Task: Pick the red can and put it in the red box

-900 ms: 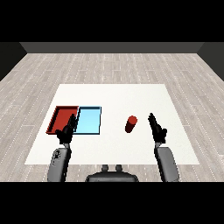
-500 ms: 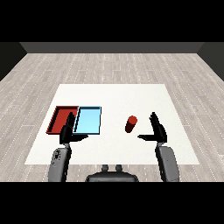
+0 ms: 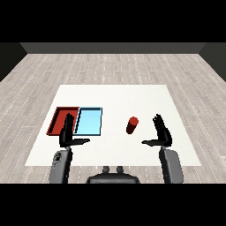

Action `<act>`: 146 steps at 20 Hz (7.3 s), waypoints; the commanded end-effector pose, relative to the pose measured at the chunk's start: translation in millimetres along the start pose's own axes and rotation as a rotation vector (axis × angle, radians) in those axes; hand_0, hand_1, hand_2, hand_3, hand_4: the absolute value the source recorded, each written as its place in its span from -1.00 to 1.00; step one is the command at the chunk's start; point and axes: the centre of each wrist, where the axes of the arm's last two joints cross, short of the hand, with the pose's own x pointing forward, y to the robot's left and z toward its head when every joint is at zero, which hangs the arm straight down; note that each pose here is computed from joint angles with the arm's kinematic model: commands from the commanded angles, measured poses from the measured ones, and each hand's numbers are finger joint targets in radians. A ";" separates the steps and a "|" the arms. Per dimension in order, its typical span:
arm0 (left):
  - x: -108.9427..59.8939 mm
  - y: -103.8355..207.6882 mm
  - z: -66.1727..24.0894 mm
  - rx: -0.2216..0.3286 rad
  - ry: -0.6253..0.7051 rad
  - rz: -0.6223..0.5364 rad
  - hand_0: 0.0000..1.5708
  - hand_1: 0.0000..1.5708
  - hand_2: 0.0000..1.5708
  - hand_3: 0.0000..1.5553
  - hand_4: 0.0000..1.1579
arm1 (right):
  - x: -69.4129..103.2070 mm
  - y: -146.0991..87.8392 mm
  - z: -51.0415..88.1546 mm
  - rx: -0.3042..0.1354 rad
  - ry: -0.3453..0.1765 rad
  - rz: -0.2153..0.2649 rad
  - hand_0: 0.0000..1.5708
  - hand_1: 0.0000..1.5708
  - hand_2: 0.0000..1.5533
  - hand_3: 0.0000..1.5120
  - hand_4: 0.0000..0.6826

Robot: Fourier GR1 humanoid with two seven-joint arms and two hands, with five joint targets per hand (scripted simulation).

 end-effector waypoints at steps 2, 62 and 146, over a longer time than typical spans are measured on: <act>-9.3 14.3 -0.8 0.000 -0.004 0.038 -1.00 -1.00 -1.00 -1.00 -1.00 | 11.2 -5.9 2.8 -0.006 -0.002 0.003 -1.00 -1.00 -1.00 -1.00 -1.00; -0.8 -10.4 -9.7 0.019 -0.035 0.046 -1.00 -1.00 -1.00 -1.00 -1.00 | -90.6 53.4 -72.8 -0.018 0.098 -0.233 -1.00 -1.00 -1.00 -1.00 -1.00; 17.8 -154.4 -12.3 -0.310 0.092 0.151 -1.00 -1.00 -1.00 -1.00 -1.00 | -8.8 164.8 -91.8 0.065 -0.126 -0.099 0.75 0.75 0.81 0.85 0.83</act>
